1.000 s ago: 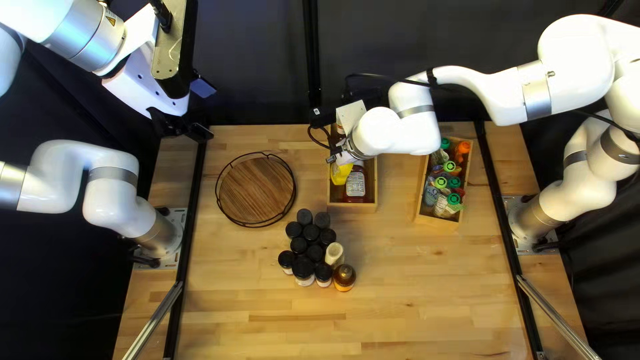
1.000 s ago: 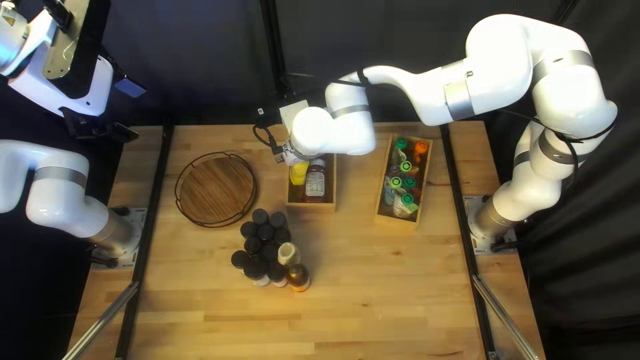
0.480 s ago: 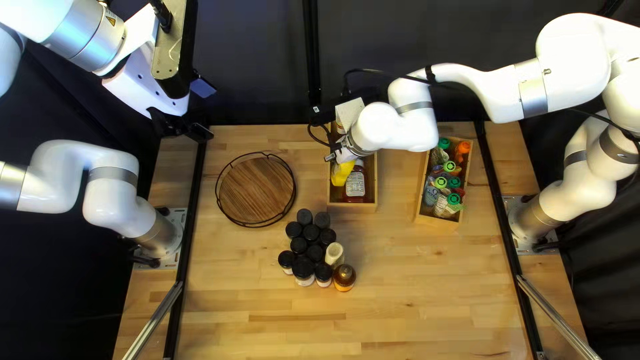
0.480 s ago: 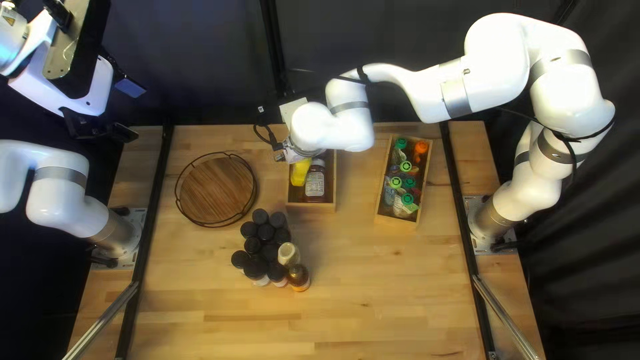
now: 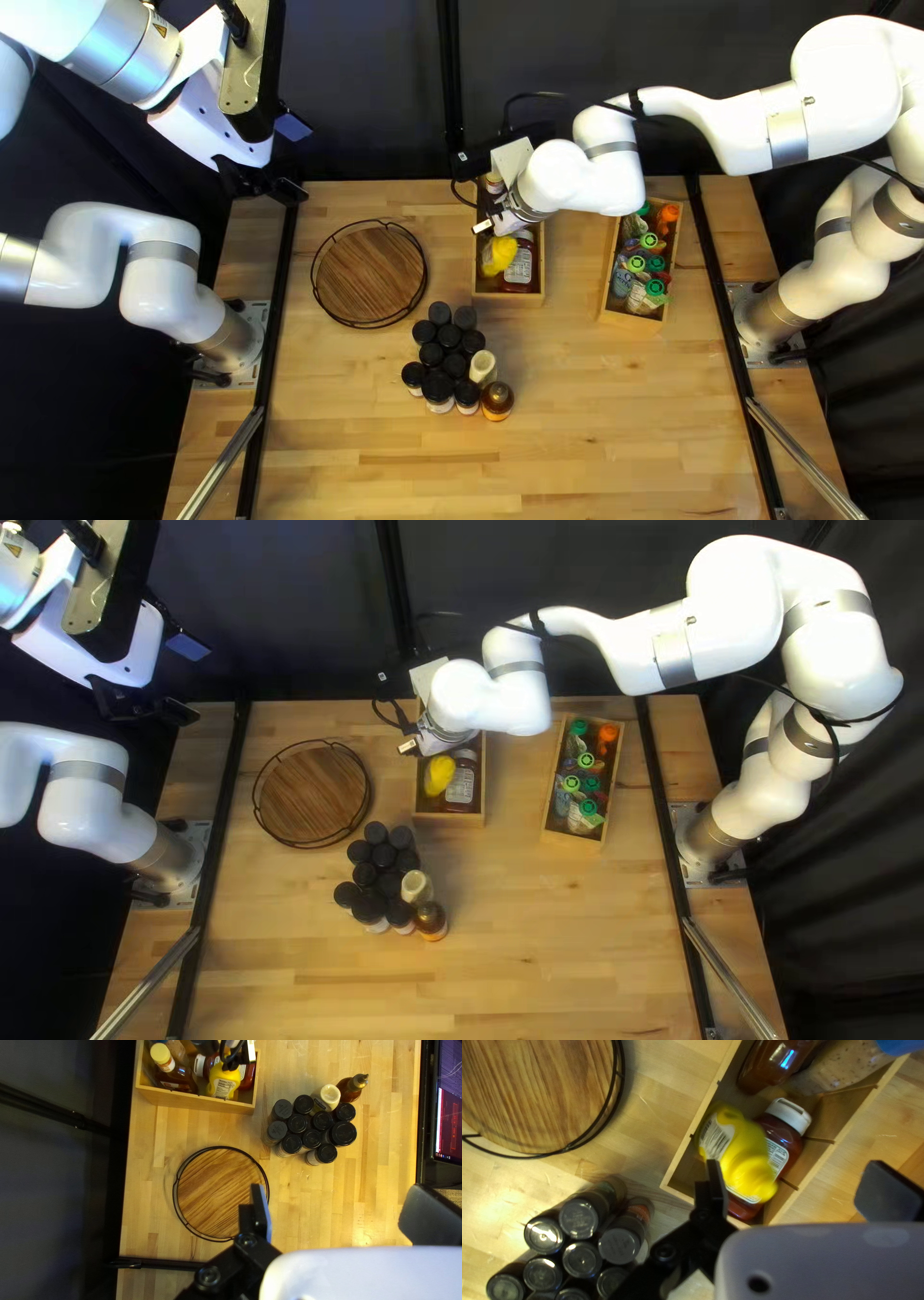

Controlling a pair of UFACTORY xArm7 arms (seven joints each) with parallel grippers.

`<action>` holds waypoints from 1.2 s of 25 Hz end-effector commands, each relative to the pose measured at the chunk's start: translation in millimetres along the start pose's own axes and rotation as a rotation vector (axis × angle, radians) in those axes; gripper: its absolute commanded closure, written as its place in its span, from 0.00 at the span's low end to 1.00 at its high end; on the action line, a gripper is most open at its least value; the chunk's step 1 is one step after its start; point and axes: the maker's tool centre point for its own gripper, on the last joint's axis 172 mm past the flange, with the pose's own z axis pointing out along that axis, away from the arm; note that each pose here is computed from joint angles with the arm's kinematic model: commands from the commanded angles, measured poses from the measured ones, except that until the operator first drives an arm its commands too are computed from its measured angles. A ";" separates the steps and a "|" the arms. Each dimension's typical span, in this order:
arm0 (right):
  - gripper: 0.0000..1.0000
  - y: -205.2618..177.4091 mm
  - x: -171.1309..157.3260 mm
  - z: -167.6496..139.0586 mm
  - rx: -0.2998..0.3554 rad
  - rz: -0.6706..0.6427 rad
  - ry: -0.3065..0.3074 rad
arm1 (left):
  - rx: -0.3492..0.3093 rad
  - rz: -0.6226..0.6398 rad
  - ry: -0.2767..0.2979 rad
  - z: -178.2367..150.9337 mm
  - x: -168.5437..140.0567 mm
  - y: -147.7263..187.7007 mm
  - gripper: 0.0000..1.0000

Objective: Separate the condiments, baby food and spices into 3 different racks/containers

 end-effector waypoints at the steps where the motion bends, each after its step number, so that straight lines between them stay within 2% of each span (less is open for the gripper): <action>1: 0.00 -9.2 -28.1 -17.9 0.004 -0.081 -0.047 | 0.000 0.000 0.000 0.0 0.0 0.0 0.00; 8: 0.00 -35.2 -86.9 -49.5 0.000 -0.241 -0.119 | 0.000 0.000 0.000 0.0 0.0 0.0 0.00; 14: 0.00 -76.3 -154.2 -78.8 -0.002 -0.419 -0.165 | 0.000 0.000 0.000 0.0 0.0 0.0 0.00; 19: 0.00 -96.4 -191.6 -87.1 0.031 -0.535 -0.192 | 0.000 0.000 0.000 0.0 0.0 0.0 0.00; 25: 0.00 -123.2 -216.6 -81.1 0.097 -0.622 -0.185 | 0.000 0.000 0.000 0.0 0.0 0.0 0.00; 30: 0.00 -136.4 -225.7 -59.1 0.128 -0.645 -0.149 | 0.000 0.000 0.000 0.0 0.0 0.0 0.00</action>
